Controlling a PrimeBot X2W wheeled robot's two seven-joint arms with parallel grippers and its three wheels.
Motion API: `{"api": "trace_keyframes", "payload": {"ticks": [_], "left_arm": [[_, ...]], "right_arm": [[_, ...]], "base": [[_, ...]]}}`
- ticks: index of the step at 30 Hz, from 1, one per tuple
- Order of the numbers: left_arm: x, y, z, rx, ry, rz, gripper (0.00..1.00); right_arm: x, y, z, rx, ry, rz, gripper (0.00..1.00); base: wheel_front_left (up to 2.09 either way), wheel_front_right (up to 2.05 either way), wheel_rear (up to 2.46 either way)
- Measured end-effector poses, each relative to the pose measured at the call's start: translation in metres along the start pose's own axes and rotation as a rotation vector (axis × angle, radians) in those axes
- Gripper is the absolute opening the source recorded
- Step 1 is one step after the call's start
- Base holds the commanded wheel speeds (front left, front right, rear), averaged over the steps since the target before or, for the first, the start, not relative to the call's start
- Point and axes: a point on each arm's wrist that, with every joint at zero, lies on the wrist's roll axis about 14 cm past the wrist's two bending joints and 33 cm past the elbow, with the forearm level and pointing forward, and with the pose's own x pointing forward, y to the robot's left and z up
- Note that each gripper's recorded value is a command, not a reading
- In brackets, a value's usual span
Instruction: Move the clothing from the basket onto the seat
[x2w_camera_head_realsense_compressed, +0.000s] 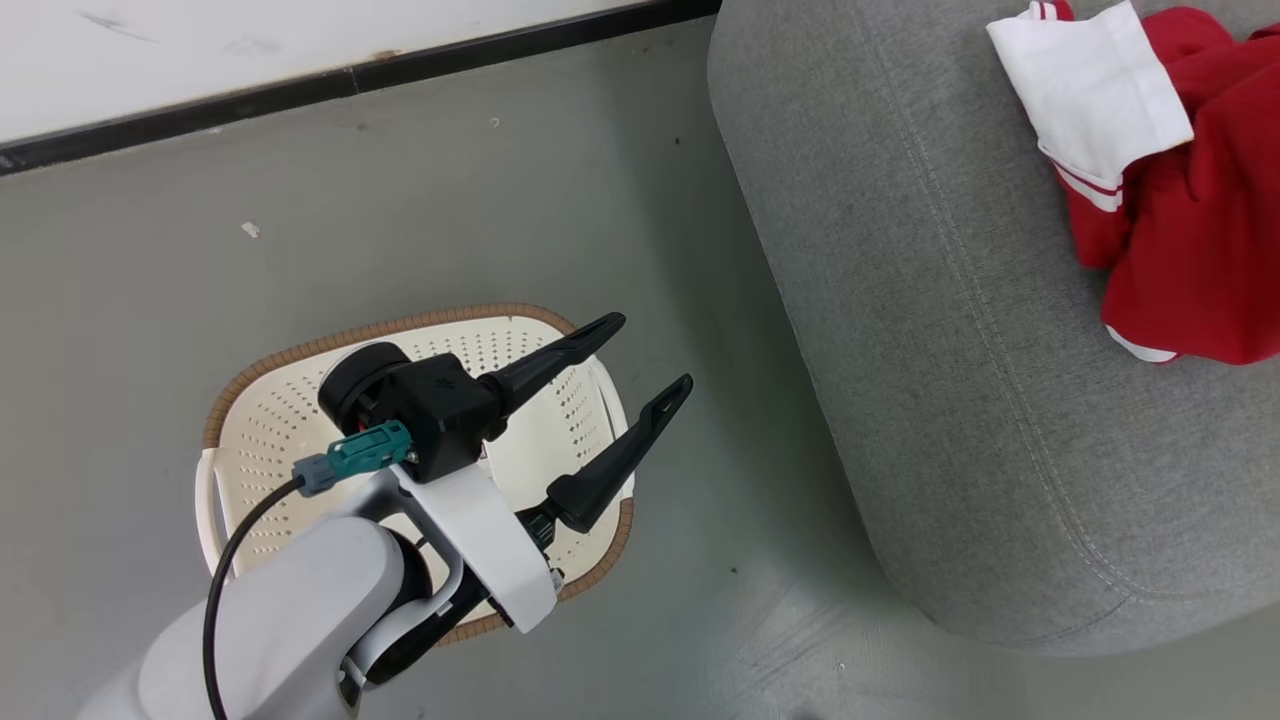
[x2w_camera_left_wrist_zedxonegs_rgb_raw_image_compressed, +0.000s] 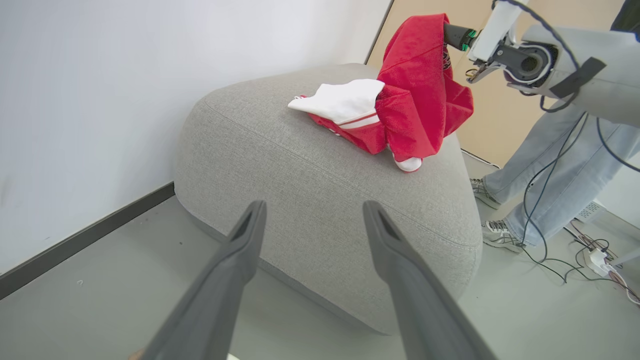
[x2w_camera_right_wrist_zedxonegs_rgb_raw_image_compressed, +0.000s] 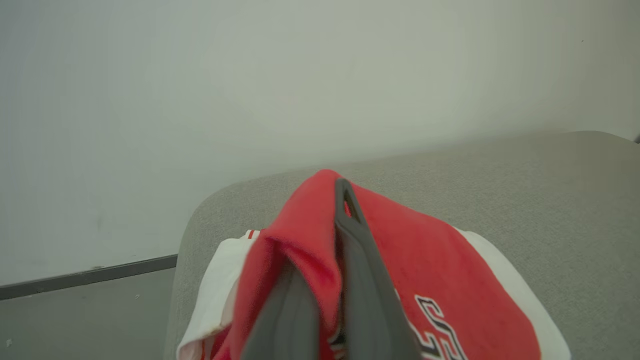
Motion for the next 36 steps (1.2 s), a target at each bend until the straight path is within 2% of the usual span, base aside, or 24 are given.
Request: {"api": "trace_keyframes", "payload": {"ticks": [17,20,24,25,26,29,30,31,32,36], "left_arm": [[-0.006,0.029,-0.007,0.007,0.004,0.023,1.0],[-0.008,0.032,-0.009,0.012,0.012,0.028,1.0],[-0.008,0.032,-0.008,0.016,0.011,0.022,1.0],[-0.008,0.032,-0.007,0.017,0.011,0.021,1.0],[-0.007,0.031,-0.007,0.018,0.01,0.021,1.0],[-0.007,0.03,-0.006,0.021,0.008,0.018,1.0],[-0.007,0.03,-0.005,0.022,0.008,0.018,1.0],[-0.007,0.03,-0.005,0.024,0.008,0.017,1.0],[-0.006,0.029,-0.005,0.025,0.007,0.016,1.0],[-0.006,0.026,-0.002,0.032,0.005,0.007,1.0]], "right_arm": [[0.008,0.028,-0.067,-0.029,0.154,0.046,0.0],[0.005,0.034,-0.077,-0.01,0.179,0.045,0.1],[0.002,0.032,-0.079,-0.01,0.182,0.038,0.17],[0.002,0.031,-0.079,-0.011,0.184,0.035,0.22],[0.002,0.03,-0.079,-0.012,0.186,0.033,0.33],[0.0,0.026,-0.081,-0.012,0.194,0.023,0.56],[-0.001,0.025,-0.081,-0.012,0.195,0.021,0.85],[-0.001,0.024,-0.081,-0.012,0.195,0.018,0.97],[-0.002,0.023,-0.081,-0.012,0.195,0.016,1.0],[-0.004,0.018,-0.079,-0.012,0.195,0.003,1.0]], "base": [[0.0,0.0,0.0],[0.0,0.0,0.0],[0.0,0.0,0.0],[0.0,0.0,0.0],[0.0,0.0,0.0],[0.0,0.0,0.0],[0.0,0.0,0.0],[0.0,0.0,0.0],[0.0,0.0,0.0],[0.0,0.0,0.0]]}}
